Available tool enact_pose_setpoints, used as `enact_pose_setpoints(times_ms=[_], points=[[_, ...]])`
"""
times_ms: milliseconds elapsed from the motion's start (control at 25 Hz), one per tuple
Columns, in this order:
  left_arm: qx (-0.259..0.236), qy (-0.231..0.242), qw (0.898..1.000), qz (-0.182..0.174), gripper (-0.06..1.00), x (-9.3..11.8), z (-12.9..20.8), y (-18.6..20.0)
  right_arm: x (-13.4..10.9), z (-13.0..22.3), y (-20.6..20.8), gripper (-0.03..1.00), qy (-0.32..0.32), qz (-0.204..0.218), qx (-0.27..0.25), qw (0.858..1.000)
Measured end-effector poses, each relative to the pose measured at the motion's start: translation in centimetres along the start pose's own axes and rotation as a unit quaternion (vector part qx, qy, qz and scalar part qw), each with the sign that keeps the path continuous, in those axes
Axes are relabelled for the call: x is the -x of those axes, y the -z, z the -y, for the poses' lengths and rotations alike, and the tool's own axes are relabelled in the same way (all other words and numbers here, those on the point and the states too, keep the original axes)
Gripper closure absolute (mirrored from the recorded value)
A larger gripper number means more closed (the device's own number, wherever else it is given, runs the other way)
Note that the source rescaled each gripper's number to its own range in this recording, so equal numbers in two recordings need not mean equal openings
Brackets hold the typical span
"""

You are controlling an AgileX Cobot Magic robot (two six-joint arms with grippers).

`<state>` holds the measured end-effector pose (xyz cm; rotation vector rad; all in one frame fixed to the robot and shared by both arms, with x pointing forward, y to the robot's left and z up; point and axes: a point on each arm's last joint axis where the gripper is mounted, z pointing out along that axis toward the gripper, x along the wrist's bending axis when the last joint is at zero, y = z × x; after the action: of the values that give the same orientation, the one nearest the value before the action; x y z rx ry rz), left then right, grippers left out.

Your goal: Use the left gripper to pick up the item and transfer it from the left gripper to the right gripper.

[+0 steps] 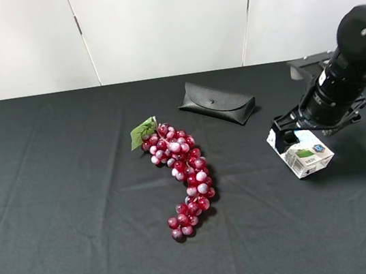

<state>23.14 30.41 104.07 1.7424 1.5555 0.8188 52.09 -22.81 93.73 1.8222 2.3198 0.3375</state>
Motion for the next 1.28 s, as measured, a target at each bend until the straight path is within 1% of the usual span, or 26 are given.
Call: enact_pose_setpoints(times_ms=[160, 280, 440, 480, 560, 720, 880, 1120, 1280], points=[[0.0, 0.0, 1.0, 0.0, -0.06, 0.0, 0.0, 0.0, 0.0, 0.2, 3.0, -0.03, 0.0, 0.0, 0.021, 1.0], [0.0, 0.0, 1.0, 0.0, -0.06, 0.0, 0.0, 0.0, 0.0, 0.7, 5.1, -0.03, -0.013, -0.001, 0.033, 0.999], [0.0, 0.0, 1.0, 0.0, -0.06, 0.0, 0.0, 0.0, 0.0, 1.7, 8.2, -0.03, -0.019, -0.002, 0.049, 0.999], [0.0, 0.0, 1.0, 0.0, -0.06, 0.0, 0.0, 0.0, 0.0, 1.7, 8.2, -0.03, -0.019, -0.002, 0.049, 0.999], [0.0, 0.0, 1.0, 0.0, -0.06, 0.0, 0.0, 0.0, 0.0, 2.8, 10.8, -0.03, -0.022, -0.002, 0.062, 0.998], [0.0, 0.0, 1.0, 0.0, -0.06, 0.0, 0.0, 0.0, 0.0, 4.6, 13.8, -0.03, -0.024, -0.003, 0.078, 0.997], [0.0, 0.0, 1.0, 0.0, -0.06, 0.0, 0.0, 0.0, -0.1, 6.6, 16.7, -0.03, -0.026, -0.008, 0.11, 0.993], [0.0, 0.0, 1.0, 0.0, -0.06, 0.0, 0.0, 0.0, -0.1, 10.1, 20.0, -0.03, -0.041, -0.013, 0.138, 0.989], [0.0, 0.0, 1.0, 0.0, -0.06, 0.0, 0.0, 0.0, -0.1, 11.8, 21.5, -0.03, -0.044, -0.015, 0.161, 0.986]])
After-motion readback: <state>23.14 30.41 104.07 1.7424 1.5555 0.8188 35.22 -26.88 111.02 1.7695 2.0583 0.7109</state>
